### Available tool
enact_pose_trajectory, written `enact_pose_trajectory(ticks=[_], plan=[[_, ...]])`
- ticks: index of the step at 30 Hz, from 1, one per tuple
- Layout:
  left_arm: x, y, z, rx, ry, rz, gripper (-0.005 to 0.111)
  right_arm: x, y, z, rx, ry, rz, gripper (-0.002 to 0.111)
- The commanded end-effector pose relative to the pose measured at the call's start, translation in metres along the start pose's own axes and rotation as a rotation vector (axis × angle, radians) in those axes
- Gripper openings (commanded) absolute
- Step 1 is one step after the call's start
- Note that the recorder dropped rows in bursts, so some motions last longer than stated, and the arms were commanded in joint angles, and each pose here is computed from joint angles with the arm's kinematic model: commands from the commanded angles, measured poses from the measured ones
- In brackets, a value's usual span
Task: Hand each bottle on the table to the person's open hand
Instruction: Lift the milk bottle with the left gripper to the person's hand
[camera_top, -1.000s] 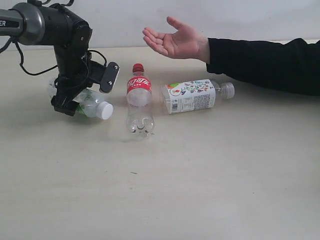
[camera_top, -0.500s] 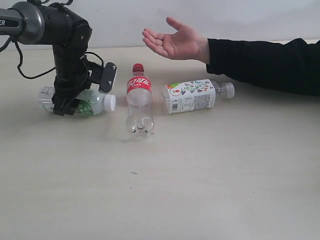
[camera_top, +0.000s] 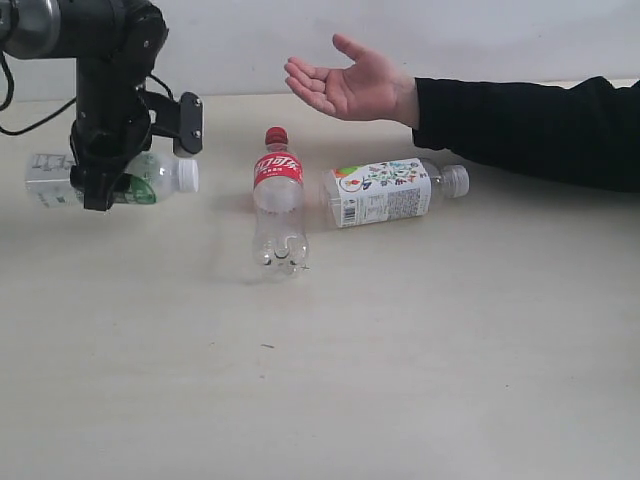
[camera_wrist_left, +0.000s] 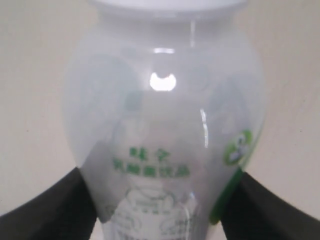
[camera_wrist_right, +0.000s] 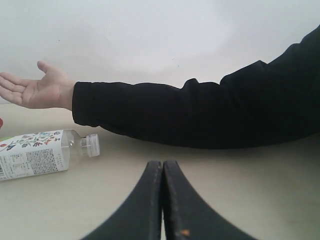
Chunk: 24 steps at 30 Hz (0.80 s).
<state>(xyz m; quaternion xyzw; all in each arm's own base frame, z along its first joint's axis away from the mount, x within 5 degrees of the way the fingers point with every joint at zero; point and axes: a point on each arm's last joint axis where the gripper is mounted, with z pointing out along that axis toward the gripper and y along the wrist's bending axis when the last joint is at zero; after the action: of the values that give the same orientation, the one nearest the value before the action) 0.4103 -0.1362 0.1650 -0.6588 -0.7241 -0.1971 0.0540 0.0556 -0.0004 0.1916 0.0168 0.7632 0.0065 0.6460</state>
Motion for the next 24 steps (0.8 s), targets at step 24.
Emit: enact_pose_trajectory(ticks=[24], plan=[[-0.088, -0.02, -0.197, 0.747, -1.108, -1.168, 0.0, 0.001, 0.0, 0.0, 0.005, -0.006, -0.004, 0.0]])
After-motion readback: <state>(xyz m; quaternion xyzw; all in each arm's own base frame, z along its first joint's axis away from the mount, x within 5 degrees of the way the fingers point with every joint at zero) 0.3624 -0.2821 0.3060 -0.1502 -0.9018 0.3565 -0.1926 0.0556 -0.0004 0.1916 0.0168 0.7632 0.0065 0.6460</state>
